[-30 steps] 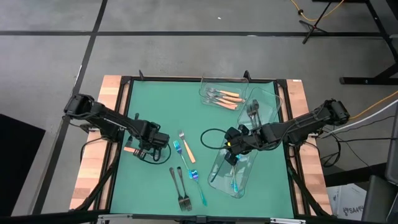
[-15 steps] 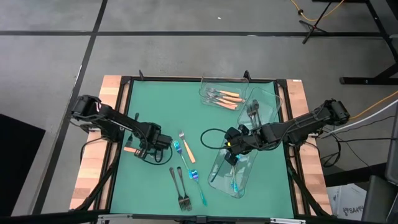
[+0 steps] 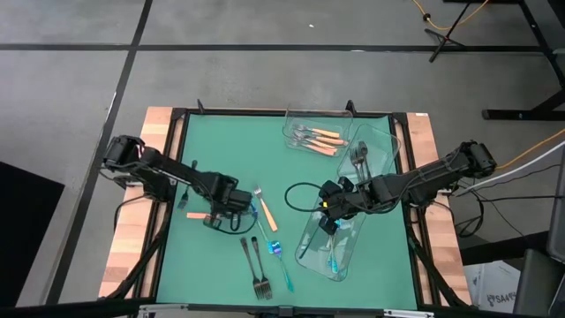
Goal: Sort silverware by color (type)
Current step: Put the blue fork into the bottom transparent bin
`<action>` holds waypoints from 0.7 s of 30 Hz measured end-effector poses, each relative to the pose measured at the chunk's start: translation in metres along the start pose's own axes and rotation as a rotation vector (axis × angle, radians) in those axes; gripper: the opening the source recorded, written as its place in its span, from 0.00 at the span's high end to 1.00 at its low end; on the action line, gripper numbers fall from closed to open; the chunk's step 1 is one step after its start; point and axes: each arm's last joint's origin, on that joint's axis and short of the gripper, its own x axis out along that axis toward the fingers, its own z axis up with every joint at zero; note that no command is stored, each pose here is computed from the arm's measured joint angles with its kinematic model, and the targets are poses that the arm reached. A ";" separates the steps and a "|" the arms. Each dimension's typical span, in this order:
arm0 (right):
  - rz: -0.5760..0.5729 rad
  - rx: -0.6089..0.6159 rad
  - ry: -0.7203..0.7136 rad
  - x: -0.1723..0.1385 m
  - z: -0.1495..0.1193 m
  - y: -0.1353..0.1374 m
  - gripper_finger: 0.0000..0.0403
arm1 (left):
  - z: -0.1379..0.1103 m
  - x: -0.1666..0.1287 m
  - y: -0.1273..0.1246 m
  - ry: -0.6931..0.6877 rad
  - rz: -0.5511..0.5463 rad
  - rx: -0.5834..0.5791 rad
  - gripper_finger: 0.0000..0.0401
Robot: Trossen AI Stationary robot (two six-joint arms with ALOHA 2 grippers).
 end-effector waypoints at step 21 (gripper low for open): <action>-0.081 -0.027 -0.116 0.000 0.005 -0.001 0.83 | 0.085 -0.096 0.039 -0.785 0.054 -0.193 1.00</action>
